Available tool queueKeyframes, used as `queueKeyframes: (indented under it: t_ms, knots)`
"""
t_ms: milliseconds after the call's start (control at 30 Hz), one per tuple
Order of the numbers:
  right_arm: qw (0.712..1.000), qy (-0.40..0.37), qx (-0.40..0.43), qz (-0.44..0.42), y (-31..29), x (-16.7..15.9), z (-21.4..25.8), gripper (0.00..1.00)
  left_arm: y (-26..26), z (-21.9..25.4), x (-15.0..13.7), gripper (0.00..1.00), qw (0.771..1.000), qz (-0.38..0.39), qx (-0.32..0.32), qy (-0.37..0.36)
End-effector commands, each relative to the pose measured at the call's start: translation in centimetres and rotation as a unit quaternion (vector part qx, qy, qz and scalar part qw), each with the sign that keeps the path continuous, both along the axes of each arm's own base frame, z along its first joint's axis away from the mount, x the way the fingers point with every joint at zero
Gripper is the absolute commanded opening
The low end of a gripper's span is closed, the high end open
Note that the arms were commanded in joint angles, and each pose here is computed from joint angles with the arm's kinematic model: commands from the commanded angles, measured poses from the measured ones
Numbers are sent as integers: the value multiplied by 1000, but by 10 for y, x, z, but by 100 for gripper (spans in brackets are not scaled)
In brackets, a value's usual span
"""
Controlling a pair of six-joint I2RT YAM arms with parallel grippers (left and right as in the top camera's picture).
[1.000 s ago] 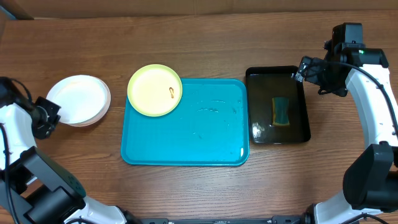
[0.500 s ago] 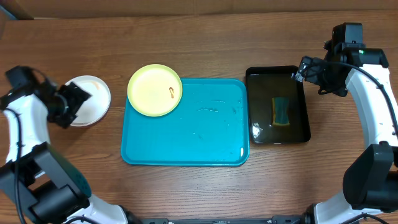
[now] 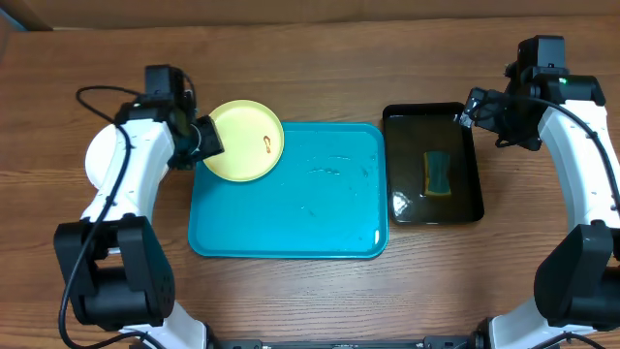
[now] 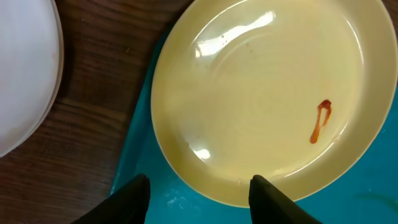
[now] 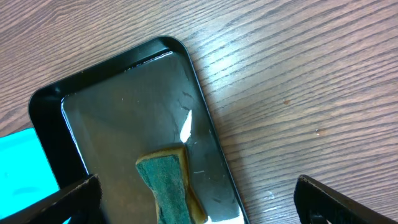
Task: Clean dirty plates on tray and stack at the side
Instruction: 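Move the left gripper to the yellow plate and grip its rim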
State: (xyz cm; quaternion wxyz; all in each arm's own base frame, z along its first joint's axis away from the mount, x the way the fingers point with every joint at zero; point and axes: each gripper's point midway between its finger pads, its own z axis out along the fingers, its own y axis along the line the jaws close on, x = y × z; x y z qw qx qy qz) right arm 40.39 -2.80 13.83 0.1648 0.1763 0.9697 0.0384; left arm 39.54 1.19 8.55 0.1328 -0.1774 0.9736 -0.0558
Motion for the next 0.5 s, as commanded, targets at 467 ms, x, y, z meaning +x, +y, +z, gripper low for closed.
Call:
queueKeyframes:
  t_ms: [467]
  knots:
    - [1000,-11,-3,0,1,3,6,100,10,-69,-5,40,996,20,34,79]
